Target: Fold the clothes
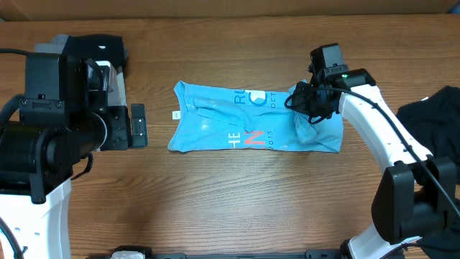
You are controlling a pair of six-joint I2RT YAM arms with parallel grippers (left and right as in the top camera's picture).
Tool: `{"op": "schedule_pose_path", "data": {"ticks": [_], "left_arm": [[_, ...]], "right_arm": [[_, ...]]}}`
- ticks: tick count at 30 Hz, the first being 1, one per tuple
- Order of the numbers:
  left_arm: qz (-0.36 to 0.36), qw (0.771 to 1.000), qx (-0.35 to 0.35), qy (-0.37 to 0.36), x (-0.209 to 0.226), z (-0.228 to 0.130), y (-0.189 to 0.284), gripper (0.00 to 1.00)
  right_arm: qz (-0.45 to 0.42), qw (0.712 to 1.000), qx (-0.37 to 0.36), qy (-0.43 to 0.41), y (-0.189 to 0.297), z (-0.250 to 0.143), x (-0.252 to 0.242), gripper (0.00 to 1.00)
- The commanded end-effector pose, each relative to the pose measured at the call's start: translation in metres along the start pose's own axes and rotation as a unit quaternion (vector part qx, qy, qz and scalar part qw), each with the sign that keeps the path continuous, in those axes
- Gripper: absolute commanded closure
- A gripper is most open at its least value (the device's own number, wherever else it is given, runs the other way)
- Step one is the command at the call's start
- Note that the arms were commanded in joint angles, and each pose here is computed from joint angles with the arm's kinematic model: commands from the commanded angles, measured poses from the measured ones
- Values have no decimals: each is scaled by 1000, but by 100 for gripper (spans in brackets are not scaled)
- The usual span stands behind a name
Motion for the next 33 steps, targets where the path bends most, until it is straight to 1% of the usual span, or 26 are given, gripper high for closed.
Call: {"op": "schedule_pose_path", "data": {"ticks": [1,3,4,5,7,10,14,18,23,24,26,28,33], "left_arm": [[0,1000,-7,5,0,2,3,0],[0,1000,-7,5,0,2,3,0],[0,1000,-7,5,0,2,3,0],[0,1000,-7,5,0,2,3,0],[0,1000,-7,5,0,2,3,0],[0,1000,-7,5,0,2,3,0],[0,1000,-7,5,0,2,3,0],[-3,1000,-17,6,-1,5,3,0],[-41,998,-35,13,-9,14,2,0],[-45,998,-35,13,-10,16,1,0],[-44,998,-33,14,-11,18,-3,0],[-42,999,-25,14,-12,21,-8,0],[-32,999,13,14,-13,25,-27,0]], "right_arm": [[1,1000,-21,-3,7,7,4,96],[2,1000,-22,-1,7,7,5,95],[5,1000,-22,1,6,6,7,92],[8,1000,-21,4,6,6,9,87],[19,1000,-20,13,5,3,17,70],[23,999,-17,21,4,0,23,66],[21,999,-19,19,5,3,19,66],[14,1000,-24,-5,8,10,1,66],[0,999,-19,-37,11,15,-24,65],[-1,999,-17,-40,11,15,-26,66],[-4,999,-10,-43,10,12,-28,72],[-8,999,2,-42,6,6,-28,76],[-15,997,54,-50,-21,-26,-29,80]]}}
Point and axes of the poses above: each gripper's point midway between its finger pads, its own y axis back along the fingers, its own x axis along the line the jaws close on, z = x × y, the point moved 8 cm from there along y, back along the fingers, and after that the axes turned 6 degrees about y, right-handed, at the moved point
